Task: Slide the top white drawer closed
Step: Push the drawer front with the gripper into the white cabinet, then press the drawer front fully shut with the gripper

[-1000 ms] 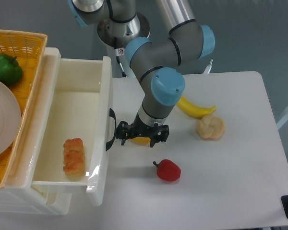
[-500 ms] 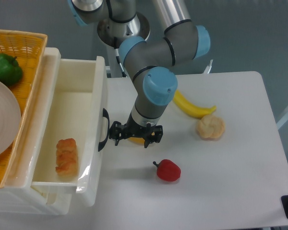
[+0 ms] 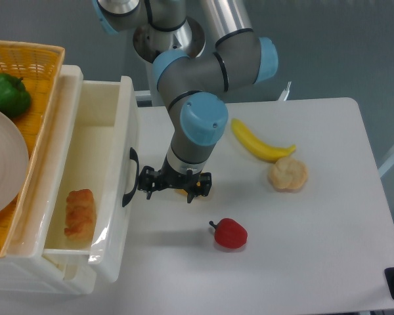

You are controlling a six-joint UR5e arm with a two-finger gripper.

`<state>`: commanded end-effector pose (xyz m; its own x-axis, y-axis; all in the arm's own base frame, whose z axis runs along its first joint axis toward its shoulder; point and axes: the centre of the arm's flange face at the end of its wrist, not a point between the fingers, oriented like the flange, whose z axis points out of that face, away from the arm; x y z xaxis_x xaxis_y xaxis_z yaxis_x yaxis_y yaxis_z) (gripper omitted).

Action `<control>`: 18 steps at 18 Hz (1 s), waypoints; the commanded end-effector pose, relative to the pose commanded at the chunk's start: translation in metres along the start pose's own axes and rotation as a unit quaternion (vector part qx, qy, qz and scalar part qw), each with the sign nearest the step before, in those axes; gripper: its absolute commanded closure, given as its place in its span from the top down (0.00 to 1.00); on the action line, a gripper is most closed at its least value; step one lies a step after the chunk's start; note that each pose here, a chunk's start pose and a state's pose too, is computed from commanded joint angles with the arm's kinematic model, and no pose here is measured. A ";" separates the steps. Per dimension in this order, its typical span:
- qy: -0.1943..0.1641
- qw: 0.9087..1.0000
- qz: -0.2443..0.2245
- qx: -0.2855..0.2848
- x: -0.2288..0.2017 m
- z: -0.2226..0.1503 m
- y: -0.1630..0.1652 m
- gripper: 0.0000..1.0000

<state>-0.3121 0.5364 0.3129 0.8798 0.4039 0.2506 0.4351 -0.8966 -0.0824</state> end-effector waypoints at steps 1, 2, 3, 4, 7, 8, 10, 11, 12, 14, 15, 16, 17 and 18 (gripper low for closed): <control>0.000 1.000 0.000 0.000 0.003 0.000 0.000 1.00; -0.001 1.000 -0.002 0.002 0.005 -0.003 0.000 1.00; -0.001 1.000 -0.002 0.002 0.009 -0.003 0.001 1.00; -0.001 1.000 0.004 0.000 0.018 0.000 0.000 1.00; 0.000 1.000 0.007 0.000 0.023 0.001 -0.001 1.00; 0.000 1.000 0.009 0.001 0.026 0.001 -0.001 1.00; 0.000 1.000 0.015 -0.001 0.034 0.002 -0.001 1.00; 0.000 1.000 0.016 -0.001 0.035 0.002 -0.001 1.00; 0.000 1.000 0.016 -0.001 0.035 0.003 -0.001 1.00; 0.000 1.000 0.016 -0.002 0.035 0.003 -0.001 1.00; 0.000 1.000 0.017 -0.002 0.036 0.003 -0.001 1.00; 0.000 1.000 0.017 -0.001 0.036 0.003 -0.001 1.00; 0.001 1.000 0.017 -0.002 0.036 0.004 -0.001 1.00; 0.001 1.000 0.017 -0.002 0.036 0.004 -0.001 1.00</control>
<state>-0.2807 0.5528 0.3184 0.8934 0.3738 0.2492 0.4050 -0.9102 -0.0864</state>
